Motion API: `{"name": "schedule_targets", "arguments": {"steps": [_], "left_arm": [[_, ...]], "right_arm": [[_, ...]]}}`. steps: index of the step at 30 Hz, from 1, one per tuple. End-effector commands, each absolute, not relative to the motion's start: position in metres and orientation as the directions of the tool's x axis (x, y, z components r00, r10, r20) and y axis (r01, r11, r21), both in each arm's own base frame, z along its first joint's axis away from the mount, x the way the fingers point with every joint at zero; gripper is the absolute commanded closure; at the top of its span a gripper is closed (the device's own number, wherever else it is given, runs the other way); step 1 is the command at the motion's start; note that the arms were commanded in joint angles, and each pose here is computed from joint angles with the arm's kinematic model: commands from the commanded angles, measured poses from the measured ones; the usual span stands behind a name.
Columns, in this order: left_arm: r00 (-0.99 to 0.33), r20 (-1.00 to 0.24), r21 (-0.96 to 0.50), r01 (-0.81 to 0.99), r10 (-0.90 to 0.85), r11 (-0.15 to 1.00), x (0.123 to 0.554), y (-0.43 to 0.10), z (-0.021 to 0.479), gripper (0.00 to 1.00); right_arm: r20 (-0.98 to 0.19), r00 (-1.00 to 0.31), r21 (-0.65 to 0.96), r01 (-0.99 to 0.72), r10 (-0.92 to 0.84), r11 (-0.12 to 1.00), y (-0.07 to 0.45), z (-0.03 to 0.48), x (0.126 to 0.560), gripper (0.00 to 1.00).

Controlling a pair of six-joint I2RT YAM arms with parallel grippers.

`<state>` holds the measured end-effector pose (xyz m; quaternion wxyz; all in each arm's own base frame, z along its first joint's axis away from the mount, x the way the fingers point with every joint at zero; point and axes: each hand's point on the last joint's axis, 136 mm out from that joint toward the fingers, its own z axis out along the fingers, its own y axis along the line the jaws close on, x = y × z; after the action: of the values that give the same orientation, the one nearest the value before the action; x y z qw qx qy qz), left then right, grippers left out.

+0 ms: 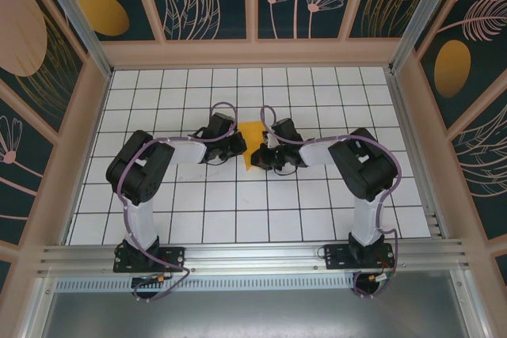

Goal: Fold a paper plane with a square sheet of paper (pick it up from the middle)
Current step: Third fold the triangle at the center of the table.

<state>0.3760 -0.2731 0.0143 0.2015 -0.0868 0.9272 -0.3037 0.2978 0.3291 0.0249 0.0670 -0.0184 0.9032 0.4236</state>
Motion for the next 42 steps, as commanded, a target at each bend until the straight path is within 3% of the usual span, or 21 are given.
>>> {"name": "schedule_targets", "arguments": {"steps": [1, 17, 24, 35, 42], "left_arm": [[-0.928, -0.246, -0.491, -0.131, -0.281, 0.861, 0.353, -0.248, -0.027, 1.00], [-0.928, -0.245, -0.490, -0.132, -0.281, 0.862, 0.352, -0.248, -0.028, 1.00], [-0.926, -0.246, -0.491, -0.135, -0.285, 0.861, 0.353, -0.248, -0.028, 1.00], [-0.926, -0.247, -0.489, -0.134, -0.284, 0.862, 0.352, -0.248, -0.028, 1.00], [-0.926, -0.249, -0.485, -0.133, -0.283, 0.864, 0.352, -0.247, -0.028, 1.00]], "right_arm": [[-0.234, -0.972, 0.788, -0.195, -0.009, 0.583, 0.341, 0.053, 0.297, 1.00], [-0.102, -0.994, 0.719, -0.098, -0.035, 0.689, 0.328, -0.006, 0.271, 1.00], [-0.200, -0.979, 0.753, -0.178, -0.037, 0.634, 0.339, 0.035, 0.281, 1.00], [-0.121, -0.990, 0.720, -0.134, -0.067, 0.681, 0.333, 0.003, 0.265, 1.00], [-0.245, -0.969, 0.715, -0.155, 0.036, 0.682, 0.323, 0.049, 0.304, 1.00]]}}
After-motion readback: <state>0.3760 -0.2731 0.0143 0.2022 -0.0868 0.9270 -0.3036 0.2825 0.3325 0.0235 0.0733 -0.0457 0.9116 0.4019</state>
